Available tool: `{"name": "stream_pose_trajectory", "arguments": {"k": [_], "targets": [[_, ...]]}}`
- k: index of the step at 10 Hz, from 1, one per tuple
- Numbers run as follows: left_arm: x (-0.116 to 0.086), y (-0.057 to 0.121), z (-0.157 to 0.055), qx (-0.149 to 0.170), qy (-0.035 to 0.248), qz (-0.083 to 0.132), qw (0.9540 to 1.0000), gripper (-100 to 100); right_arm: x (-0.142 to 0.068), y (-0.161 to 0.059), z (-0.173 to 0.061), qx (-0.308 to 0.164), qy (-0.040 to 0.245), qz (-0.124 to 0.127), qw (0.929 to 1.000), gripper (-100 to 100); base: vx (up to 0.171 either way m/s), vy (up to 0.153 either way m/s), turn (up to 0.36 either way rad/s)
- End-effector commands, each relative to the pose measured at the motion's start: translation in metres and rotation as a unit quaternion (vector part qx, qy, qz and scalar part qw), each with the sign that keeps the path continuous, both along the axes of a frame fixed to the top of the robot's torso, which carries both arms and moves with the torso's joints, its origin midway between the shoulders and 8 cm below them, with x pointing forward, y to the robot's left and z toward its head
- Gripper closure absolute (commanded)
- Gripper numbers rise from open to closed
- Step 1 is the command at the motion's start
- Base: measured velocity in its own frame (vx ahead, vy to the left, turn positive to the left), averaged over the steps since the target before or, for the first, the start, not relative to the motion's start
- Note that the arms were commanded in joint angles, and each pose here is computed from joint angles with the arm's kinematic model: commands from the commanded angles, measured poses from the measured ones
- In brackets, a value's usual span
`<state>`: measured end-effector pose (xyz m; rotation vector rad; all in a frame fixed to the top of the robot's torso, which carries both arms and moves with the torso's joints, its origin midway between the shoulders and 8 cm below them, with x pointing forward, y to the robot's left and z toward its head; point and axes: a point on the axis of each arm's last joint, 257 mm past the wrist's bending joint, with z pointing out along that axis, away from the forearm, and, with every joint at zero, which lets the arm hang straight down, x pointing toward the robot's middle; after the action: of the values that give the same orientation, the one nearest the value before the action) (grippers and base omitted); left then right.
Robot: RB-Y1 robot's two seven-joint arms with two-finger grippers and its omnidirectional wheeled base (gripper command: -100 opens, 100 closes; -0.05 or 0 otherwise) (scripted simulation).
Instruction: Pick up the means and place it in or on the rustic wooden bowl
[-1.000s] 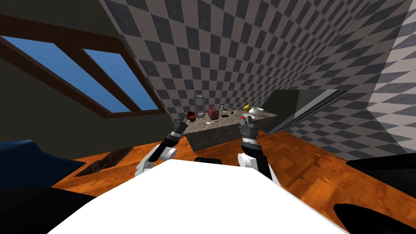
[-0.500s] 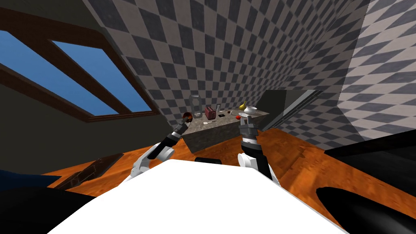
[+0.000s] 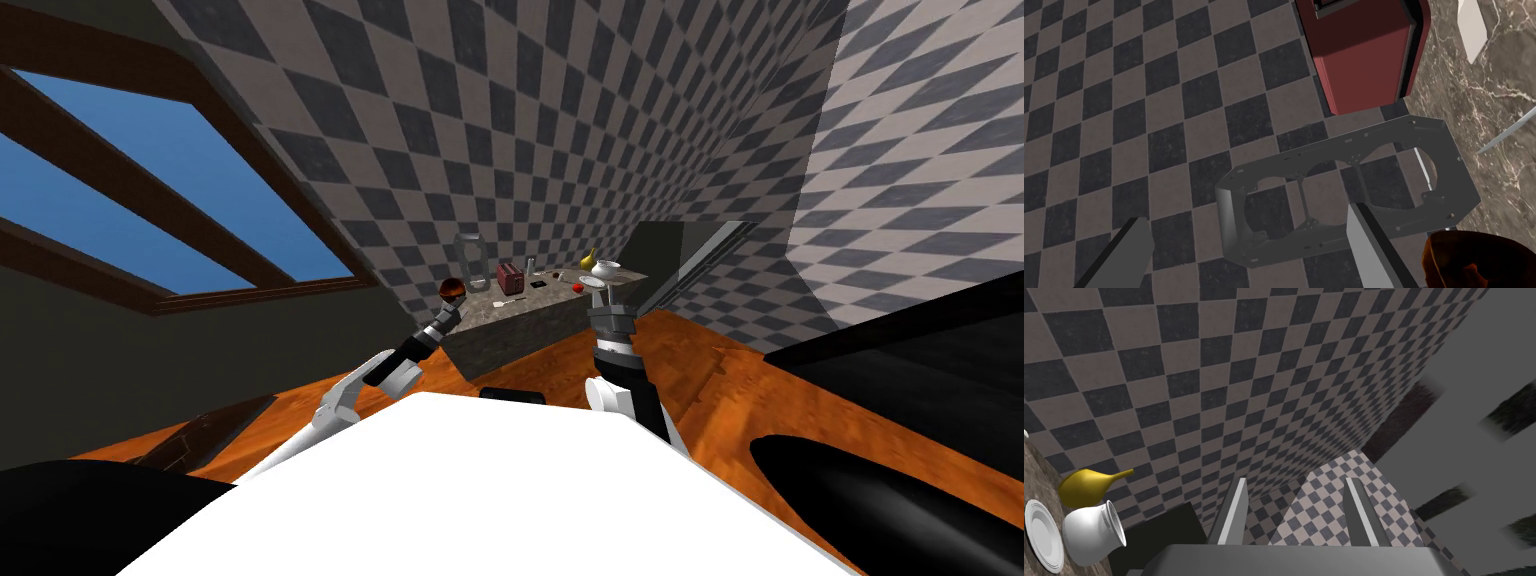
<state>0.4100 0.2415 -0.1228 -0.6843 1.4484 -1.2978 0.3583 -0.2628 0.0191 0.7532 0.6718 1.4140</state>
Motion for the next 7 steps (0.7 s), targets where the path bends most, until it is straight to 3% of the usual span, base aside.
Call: {"name": "stream_pose_trajectory", "arguments": {"k": [1, 2, 3, 4, 5, 6, 7], "targets": [[0.004, 0.013, -0.026, 0.031, 0.037, 0.007, 0.9988, -100, 0.0, 0.0, 0.0, 0.0, 0.0, 0.0, 1.0, 0, 0.039, -0.073, -0.179], [0.003, 0.014, -0.027, 0.042, 0.039, 0.004, 0.9984, -100, 0.0, 0.0, 0.0, 0.0, 0.0, 0.0, 1.0, 0, 0.049, -0.063, -0.081], [0.004, 0.025, -0.045, 0.064, 0.064, 0.01, 0.9958, -100, 0.0, 0.0, 0.0, 0.0, 0.0, 0.0, 1.0, 0, 0.057, -0.061, -0.103], [0.004, 0.026, -0.045, 0.069, 0.065, 0.008, 0.9955, -100, 0.0, 0.0, 0.0, 0.0, 0.0, 0.0, 1.0, 0, 0.042, -0.043, -0.046], [0.003, 0.039, -0.063, 0.095, 0.09, 0.015, 0.9913, -100, 0.0, 0.0, 0.0, 0.0, 0.0, 0.0, 1.0, 0, 0.051, -0.06, -0.084], [0.003, 0.039, -0.063, 0.098, 0.09, 0.014, 0.991, -100, 0.0, 0.0, 0.0, 0.0, 0.0, 0.0, 1.0, 0, 0.051, -0.047, -0.06], [0.002, 0.054, -0.08, 0.126, 0.115, 0.021, 0.9852, -100, 0.0, 0.0, 0.0, 0.0, 0.0, 0.0, 1.0, 0, 0.061, -0.061, -0.1]]}}
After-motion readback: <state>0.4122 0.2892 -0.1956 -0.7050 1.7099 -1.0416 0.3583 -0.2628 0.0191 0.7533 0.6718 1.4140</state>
